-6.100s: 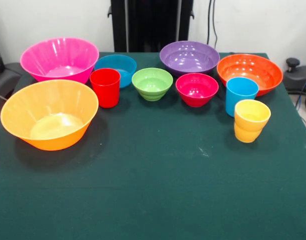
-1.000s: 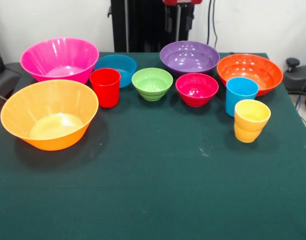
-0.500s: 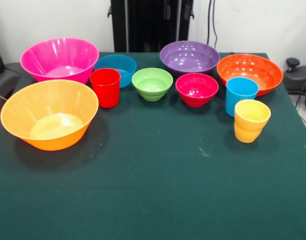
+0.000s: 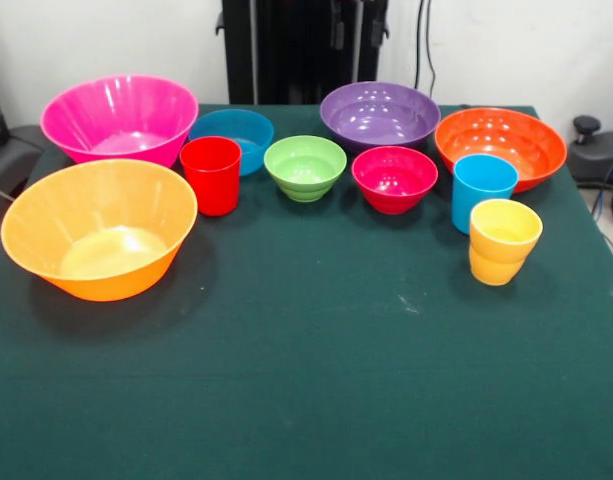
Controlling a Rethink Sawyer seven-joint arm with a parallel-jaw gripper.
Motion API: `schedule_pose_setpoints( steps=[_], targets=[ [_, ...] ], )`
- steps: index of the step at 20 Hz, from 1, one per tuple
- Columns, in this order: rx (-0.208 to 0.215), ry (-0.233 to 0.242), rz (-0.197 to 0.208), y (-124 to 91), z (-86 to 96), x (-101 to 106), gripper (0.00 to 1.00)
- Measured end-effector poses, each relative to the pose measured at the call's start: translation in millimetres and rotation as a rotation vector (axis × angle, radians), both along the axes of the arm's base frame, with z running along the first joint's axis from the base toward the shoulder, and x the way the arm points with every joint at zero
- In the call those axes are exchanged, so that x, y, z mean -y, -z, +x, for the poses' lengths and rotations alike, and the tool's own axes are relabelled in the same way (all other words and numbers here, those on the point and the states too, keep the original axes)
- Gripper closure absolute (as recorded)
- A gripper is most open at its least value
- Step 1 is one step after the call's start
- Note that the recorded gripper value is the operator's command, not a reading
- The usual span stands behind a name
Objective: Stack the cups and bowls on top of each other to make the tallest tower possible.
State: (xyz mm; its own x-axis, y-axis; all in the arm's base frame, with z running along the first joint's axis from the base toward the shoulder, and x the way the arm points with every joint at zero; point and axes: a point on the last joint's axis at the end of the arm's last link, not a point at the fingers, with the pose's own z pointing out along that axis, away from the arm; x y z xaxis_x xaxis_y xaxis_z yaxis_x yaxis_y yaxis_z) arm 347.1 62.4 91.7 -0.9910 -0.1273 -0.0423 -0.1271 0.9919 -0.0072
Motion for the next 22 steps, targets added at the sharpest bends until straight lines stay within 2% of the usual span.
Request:
schedule_pose_setpoints(
  steps=[7,14,22],
  targets=[
    [-0.031,-0.004,0.014,33,13.3,2,0.00],
    [-0.048,-0.003,0.020,54,21.2,3,0.00],
    [-0.049,-0.003,0.022,58,24.3,4,0.00]
  ],
)
